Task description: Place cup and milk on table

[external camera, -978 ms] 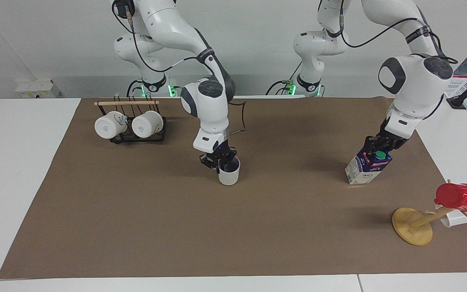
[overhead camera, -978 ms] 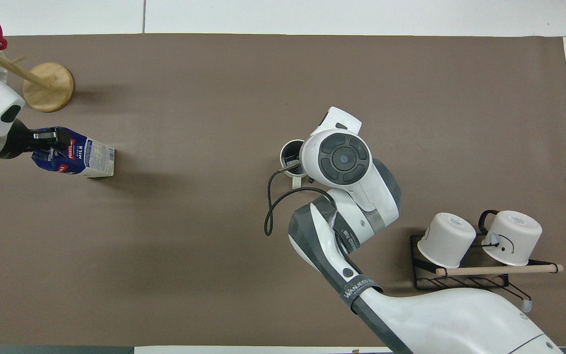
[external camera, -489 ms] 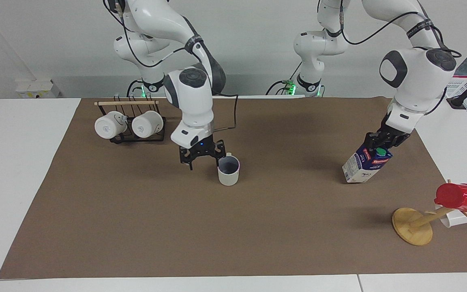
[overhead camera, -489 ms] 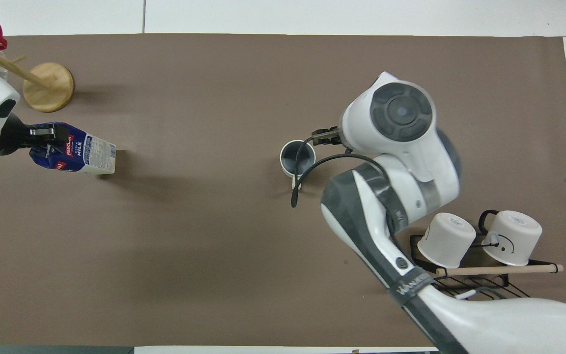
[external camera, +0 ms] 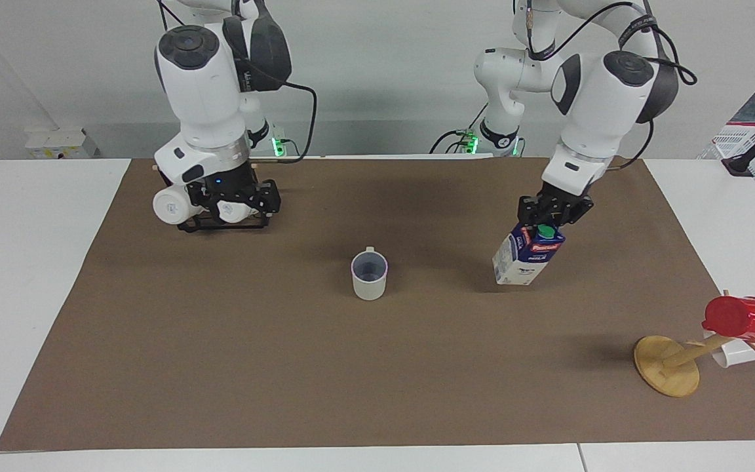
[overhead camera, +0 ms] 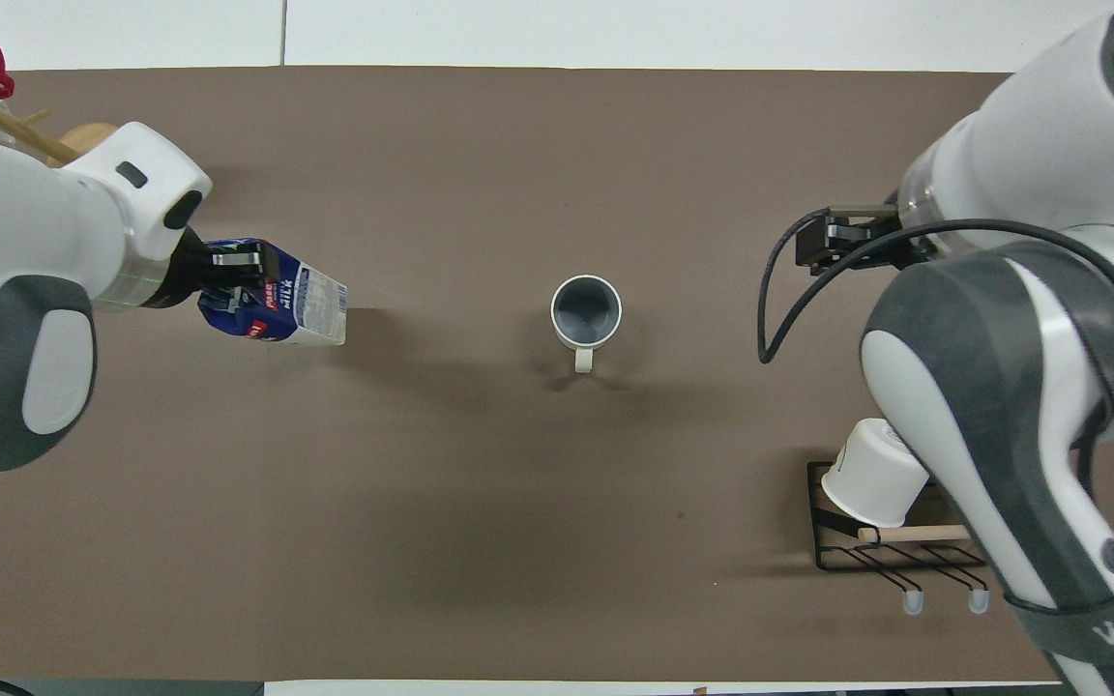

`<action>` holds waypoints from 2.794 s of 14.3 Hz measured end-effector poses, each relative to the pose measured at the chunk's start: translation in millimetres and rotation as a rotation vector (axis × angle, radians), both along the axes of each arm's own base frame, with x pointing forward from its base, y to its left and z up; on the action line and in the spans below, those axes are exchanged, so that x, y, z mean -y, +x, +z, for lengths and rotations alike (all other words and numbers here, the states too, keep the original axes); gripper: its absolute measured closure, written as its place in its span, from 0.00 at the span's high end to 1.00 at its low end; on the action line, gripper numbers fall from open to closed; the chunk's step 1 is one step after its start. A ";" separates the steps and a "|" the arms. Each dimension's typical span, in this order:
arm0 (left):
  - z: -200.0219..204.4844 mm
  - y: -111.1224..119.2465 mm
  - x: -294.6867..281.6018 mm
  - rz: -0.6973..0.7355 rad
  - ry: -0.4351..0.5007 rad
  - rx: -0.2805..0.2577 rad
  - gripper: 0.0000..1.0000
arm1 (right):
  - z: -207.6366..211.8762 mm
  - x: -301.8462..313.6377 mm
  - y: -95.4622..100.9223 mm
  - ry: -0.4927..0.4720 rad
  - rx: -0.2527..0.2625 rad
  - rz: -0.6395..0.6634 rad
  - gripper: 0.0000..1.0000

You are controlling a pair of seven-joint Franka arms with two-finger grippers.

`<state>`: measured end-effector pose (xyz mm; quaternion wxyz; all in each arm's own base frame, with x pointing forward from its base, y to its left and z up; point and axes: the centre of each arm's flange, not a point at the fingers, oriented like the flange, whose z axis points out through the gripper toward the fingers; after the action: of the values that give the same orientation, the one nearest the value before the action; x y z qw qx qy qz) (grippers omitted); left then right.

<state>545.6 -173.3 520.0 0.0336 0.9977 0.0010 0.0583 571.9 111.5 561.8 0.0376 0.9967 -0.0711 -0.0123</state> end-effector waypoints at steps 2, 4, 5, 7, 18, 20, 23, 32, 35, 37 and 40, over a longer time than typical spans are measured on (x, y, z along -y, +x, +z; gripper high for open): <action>-0.1 -10.2 29.2 0.032 -0.009 -0.006 0.40 | 0.3 34.5 -13.0 -0.006 -0.055 -0.057 1.00; -1.5 -19.2 58.2 0.057 0.000 0.010 0.40 | -4.0 65.7 -30.2 -0.005 -0.095 -0.104 1.00; -4.6 -23.6 75.3 0.067 0.005 0.023 0.40 | -6.1 79.0 -39.6 -0.003 -0.109 -0.117 1.00; -14.2 -29.8 108.4 0.068 -0.005 0.044 0.40 | -4.7 104.6 -57.6 0.008 -0.129 -0.108 1.00; -57.2 -25.3 184.1 0.086 -0.008 0.041 0.40 | 80.4 137.2 -42.1 0.053 -0.057 -0.027 1.00; -63.4 -28.5 186.2 0.081 0.001 0.032 0.48 | 84.4 136.3 -35.6 0.052 -0.053 0.010 1.00; -62.7 -30.7 190.6 0.072 0.000 0.039 0.81 | 92.8 126.4 -32.0 0.047 -0.042 0.042 1.00; 27.7 -24.6 109.1 0.154 0.003 0.052 1.00 | 92.3 119.8 -26.8 0.047 -0.028 0.173 1.00; 61.6 -39.2 67.1 0.129 0.039 0.014 1.00 | 91.0 121.5 -26.0 0.048 -0.030 0.169 1.00; 62.7 -26.4 29.7 0.086 0.058 0.007 1.00 | 90.5 122.9 -25.7 0.048 -0.030 0.166 1.00; 61.9 -7.7 -25.9 0.085 0.070 0.005 1.00 | 90.2 123.4 -25.5 0.047 -0.029 0.138 1.00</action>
<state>538.0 -147.4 581.9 -0.0037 0.9972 0.0411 0.0621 546.4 -11.9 652.0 0.0160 0.9995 -0.0012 -0.0260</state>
